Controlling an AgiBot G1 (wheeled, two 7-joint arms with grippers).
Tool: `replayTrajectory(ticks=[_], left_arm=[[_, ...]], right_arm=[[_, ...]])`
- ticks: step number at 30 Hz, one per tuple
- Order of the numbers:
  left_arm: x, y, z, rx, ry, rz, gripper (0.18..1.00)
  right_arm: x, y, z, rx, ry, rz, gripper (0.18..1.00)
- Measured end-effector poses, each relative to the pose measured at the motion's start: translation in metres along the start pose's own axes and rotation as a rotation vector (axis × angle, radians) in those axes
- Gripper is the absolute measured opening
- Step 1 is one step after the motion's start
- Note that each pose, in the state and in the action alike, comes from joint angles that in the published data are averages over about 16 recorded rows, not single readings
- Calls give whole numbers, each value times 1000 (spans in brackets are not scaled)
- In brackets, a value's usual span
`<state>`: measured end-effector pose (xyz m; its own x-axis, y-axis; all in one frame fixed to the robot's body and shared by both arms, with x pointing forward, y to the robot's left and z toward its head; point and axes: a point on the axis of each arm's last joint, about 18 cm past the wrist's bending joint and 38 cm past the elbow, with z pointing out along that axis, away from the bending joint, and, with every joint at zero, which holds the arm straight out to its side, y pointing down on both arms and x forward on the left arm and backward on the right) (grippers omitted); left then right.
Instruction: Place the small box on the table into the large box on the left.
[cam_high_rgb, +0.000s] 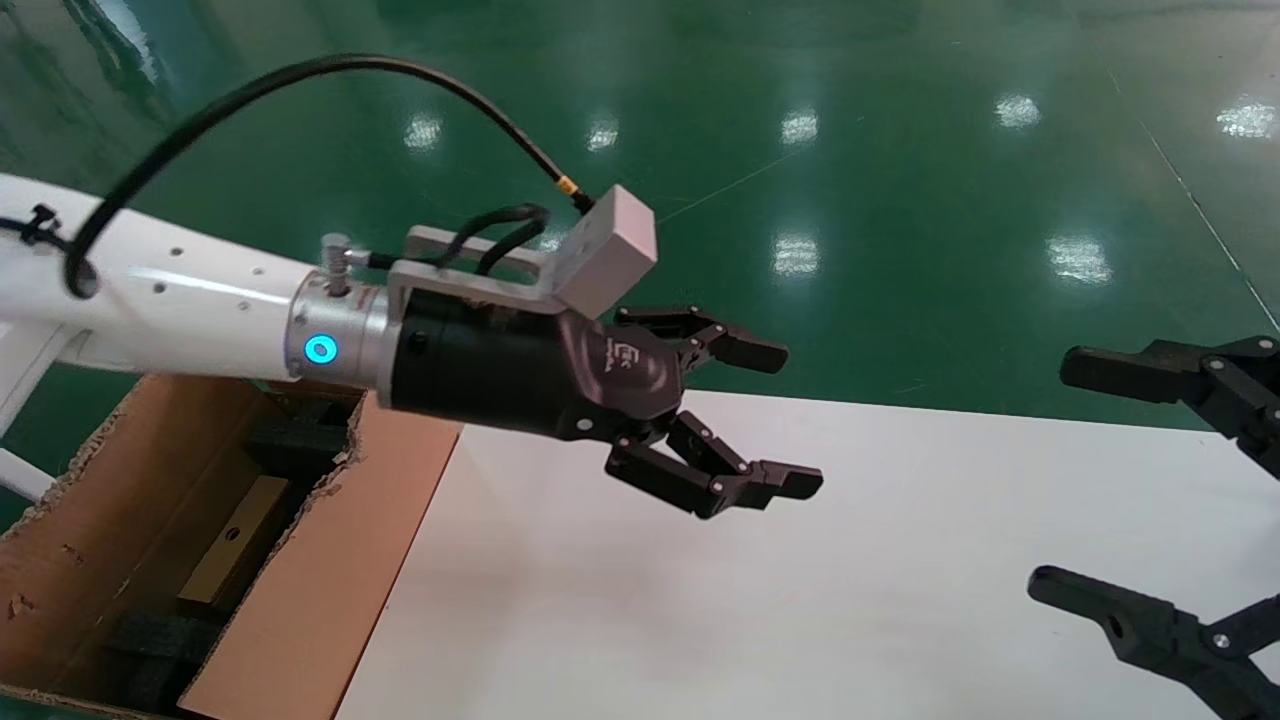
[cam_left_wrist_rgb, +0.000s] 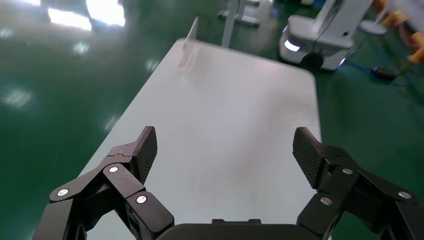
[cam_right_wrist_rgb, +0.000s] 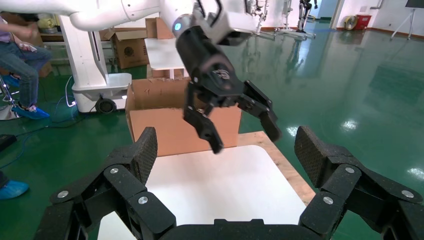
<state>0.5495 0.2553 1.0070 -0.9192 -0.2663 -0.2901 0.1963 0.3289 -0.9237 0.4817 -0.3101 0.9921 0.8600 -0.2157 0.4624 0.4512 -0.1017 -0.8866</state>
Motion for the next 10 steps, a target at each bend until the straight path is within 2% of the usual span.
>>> replayTrajectory(ticks=[10], left_arm=[[21,5,-17,110,36,59,1001]], right_arm=[[0,0,0,0,0,0,1001]])
